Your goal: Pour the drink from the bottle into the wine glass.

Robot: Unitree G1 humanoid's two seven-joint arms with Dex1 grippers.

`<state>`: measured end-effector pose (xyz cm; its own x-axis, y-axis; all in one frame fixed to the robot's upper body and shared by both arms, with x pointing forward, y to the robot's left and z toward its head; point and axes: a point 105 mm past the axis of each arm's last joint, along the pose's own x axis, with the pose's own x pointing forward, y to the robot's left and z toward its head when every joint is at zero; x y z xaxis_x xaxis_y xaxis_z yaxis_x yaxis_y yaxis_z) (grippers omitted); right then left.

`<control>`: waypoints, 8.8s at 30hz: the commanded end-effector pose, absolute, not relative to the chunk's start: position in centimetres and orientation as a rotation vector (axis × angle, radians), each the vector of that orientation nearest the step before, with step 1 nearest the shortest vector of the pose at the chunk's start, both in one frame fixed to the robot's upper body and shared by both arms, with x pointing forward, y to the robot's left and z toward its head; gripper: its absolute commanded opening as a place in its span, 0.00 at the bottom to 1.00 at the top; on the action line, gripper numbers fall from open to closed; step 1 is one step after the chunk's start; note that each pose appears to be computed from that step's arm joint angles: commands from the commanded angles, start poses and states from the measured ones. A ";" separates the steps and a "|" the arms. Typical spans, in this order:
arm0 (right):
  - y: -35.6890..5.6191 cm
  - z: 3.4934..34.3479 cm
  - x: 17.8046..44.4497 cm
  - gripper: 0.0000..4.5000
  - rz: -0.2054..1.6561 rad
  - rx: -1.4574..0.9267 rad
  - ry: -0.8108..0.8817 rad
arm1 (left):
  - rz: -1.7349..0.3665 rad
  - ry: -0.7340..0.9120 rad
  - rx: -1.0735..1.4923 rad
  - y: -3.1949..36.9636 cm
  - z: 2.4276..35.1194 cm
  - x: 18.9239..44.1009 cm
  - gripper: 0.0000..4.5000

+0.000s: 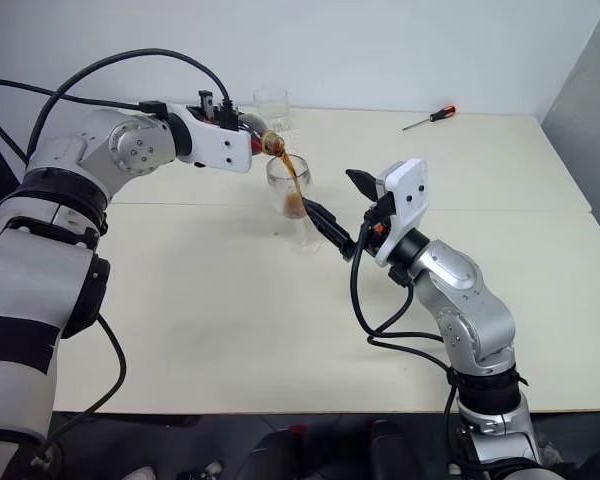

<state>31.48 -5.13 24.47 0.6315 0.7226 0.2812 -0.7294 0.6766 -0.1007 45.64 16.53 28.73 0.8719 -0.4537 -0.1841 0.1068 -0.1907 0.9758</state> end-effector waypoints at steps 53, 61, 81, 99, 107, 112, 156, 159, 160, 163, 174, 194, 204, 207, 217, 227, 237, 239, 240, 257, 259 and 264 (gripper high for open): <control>-5.4 25.3 31.3 1.00 0.839 0.002 -0.360 | -0.425 -0.380 1.786 16.1 32.7 45.2 0.26; -5.5 25.3 31.4 1.00 0.836 0.000 -0.359 | -0.422 -0.386 1.791 15.9 32.8 45.2 0.26; -5.6 25.3 31.5 1.00 0.839 -0.001 -0.356 | -0.414 -0.382 1.806 16.1 32.9 45.2 0.26; -5.5 25.1 31.4 1.00 0.842 -0.002 -0.349 | -0.416 -0.376 1.718 16.1 32.9 45.3 0.26; -5.6 25.2 31.5 1.00 0.835 -0.004 -0.349 | -0.440 -0.353 1.545 16.1 32.8 45.3 0.26; -5.7 25.1 31.6 1.00 0.831 -0.006 -0.350 | -0.454 -0.339 1.407 16.3 32.8 45.3 0.26; -3.0 24.3 26.7 1.00 1.128 -0.040 -0.384 | -0.135 -0.385 0.307 26.9 27.7 43.2 0.26; -2.8 23.3 26.0 1.00 1.157 -0.072 -0.383 | -0.071 -0.352 0.265 29.2 25.1 42.2 0.26; -2.9 23.0 25.9 1.00 1.159 -0.072 -0.380 | -0.056 -0.342 0.254 29.8 24.3 41.9 0.26; -3.0 22.2 25.6 1.00 1.172 -0.086 -0.374 | -0.038 -0.319 0.232 30.7 22.8 41.3 0.26; -2.9 20.5 26.1 1.00 1.146 -0.103 -0.327 | 0.030 -0.325 0.179 32.1 22.6 41.4 0.26; -3.5 18.8 27.4 1.00 1.028 -0.064 -0.240 | 0.065 -0.255 0.020 33.3 18.4 41.2 0.26; -3.3 19.0 27.6 1.00 1.030 -0.062 -0.248 | 0.067 -0.209 0.016 33.2 16.8 41.0 0.26; -3.4 19.0 27.8 1.00 1.026 -0.062 -0.250 | 0.064 -0.203 0.018 33.2 16.5 41.0 0.26; -3.4 19.2 27.9 1.00 1.022 -0.060 -0.256 | 0.065 -0.197 0.031 33.3 16.4 40.9 0.53; -3.4 19.3 28.0 1.00 1.022 -0.061 -0.260 | 0.069 -0.206 0.034 33.5 16.9 41.0 1.00; -3.5 19.4 28.0 1.00 1.032 -0.067 -0.258 | 0.072 -0.217 0.042 33.8 16.7 40.4 1.00; -3.6 19.4 27.9 1.00 1.033 -0.068 -0.258 | 0.073 -0.231 0.045 34.1 16.8 39.8 1.00; -3.7 19.4 27.9 1.00 1.033 -0.070 -0.258 | 0.063 -0.238 0.054 34.0 16.9 39.5 1.00; -8.9 16.6 27.3 1.00 0.831 -0.093 -0.137 | -0.066 -0.092 -0.088 26.3 13.2 29.4 1.00; -10.0 16.1 27.5 1.00 0.760 -0.098 -0.115 | -0.079 -0.064 -0.114 25.0 12.6 28.6 1.00; -13.2 14.2 28.0 1.00 0.524 -0.131 -0.061 | -0.088 0.009 -0.176 21.8 11.0 27.1 1.00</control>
<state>27.94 -12.24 13.37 0.8280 0.5606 -0.0114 -0.5586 0.8230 -0.1035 27.45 22.73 10.14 0.9963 -0.0821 -0.0242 0.0765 0.9808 -0.1793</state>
